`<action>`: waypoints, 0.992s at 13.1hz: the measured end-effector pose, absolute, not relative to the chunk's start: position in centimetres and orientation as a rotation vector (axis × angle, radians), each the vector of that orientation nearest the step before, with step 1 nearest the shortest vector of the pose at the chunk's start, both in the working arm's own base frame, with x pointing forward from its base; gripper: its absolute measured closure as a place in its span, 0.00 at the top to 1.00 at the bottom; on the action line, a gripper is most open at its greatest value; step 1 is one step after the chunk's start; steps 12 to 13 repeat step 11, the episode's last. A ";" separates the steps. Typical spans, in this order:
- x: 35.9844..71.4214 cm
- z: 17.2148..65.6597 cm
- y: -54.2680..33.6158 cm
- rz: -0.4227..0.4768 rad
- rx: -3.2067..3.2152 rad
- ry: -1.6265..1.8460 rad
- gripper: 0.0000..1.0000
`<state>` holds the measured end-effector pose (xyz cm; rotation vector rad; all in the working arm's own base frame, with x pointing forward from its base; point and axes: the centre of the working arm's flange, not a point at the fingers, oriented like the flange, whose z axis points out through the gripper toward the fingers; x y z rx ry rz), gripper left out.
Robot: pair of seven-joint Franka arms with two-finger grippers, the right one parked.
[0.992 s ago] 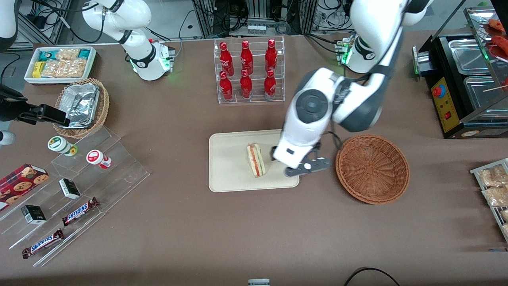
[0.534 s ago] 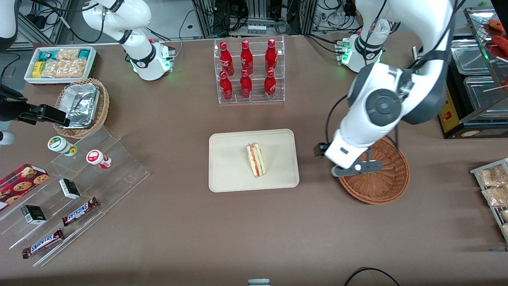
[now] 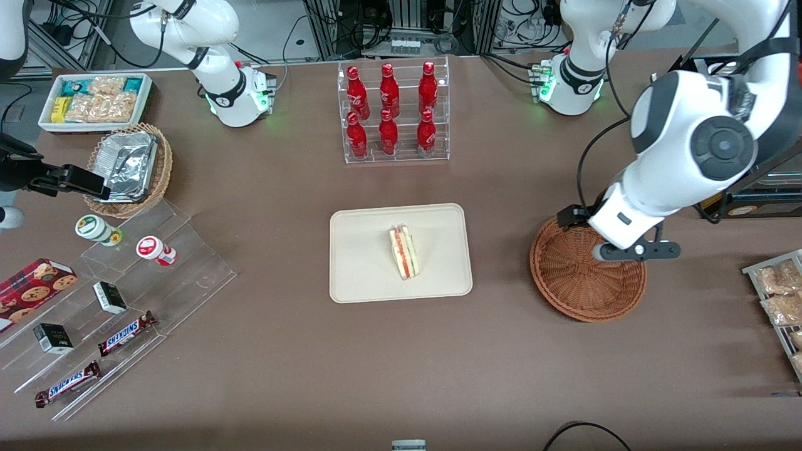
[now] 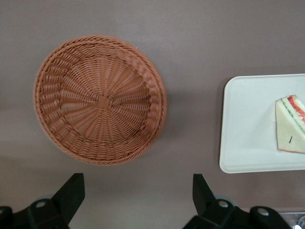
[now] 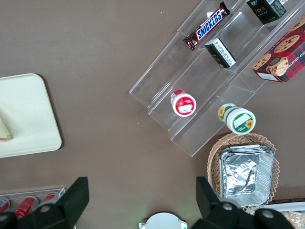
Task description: Place sandwich from basket to tray
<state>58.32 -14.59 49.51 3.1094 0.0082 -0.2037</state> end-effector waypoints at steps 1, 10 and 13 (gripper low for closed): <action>58.1 50.1 -13.3 -0.223 3.106 -0.007 1.00; 52.5 57.9 -7.7 -0.337 3.114 -0.011 1.00; 52.2 58.3 -7.0 -0.338 3.113 0.007 1.00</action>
